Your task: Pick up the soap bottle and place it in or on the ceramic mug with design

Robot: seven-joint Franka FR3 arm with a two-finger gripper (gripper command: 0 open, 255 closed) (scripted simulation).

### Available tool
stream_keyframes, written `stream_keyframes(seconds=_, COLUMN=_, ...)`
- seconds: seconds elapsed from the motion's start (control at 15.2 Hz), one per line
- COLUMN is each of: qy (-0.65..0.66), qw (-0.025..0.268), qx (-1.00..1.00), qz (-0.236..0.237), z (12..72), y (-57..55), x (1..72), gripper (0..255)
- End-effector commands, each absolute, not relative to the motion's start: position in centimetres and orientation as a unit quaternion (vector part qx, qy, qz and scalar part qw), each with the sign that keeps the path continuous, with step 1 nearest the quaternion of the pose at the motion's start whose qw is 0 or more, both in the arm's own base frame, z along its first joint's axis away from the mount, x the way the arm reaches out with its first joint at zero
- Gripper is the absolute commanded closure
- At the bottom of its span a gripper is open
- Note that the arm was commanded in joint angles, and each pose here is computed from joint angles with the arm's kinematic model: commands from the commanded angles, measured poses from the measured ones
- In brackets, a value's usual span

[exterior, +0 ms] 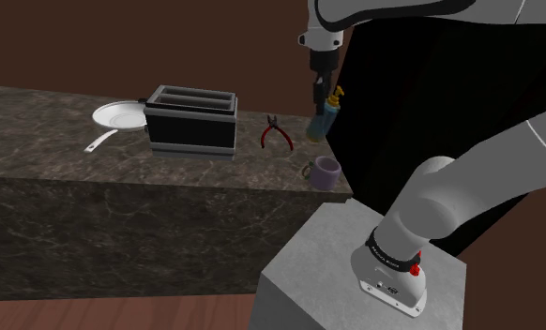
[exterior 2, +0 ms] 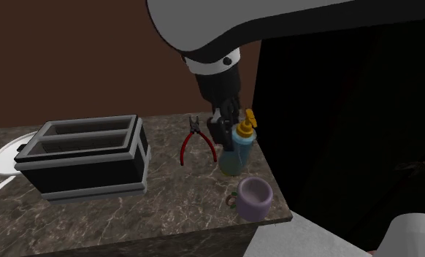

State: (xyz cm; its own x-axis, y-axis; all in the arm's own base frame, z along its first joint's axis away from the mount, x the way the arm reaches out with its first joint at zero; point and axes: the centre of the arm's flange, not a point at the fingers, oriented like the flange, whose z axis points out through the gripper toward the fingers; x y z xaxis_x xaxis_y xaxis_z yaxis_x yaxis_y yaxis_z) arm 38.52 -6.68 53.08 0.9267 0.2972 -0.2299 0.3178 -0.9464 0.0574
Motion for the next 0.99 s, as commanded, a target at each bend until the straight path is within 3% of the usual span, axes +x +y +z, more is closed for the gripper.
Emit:
stream_keyframes(seconds=0.0, qy=0.157, qw=0.047, qx=0.980, qz=-0.110, z=53.3, y=-7.9, x=36.6, gripper=255)
stream_keyframes(seconds=0.92, qy=0.157, qw=0.047, qx=0.980, qz=-0.110, z=47.3, y=-9.4, x=34.2, gripper=255)
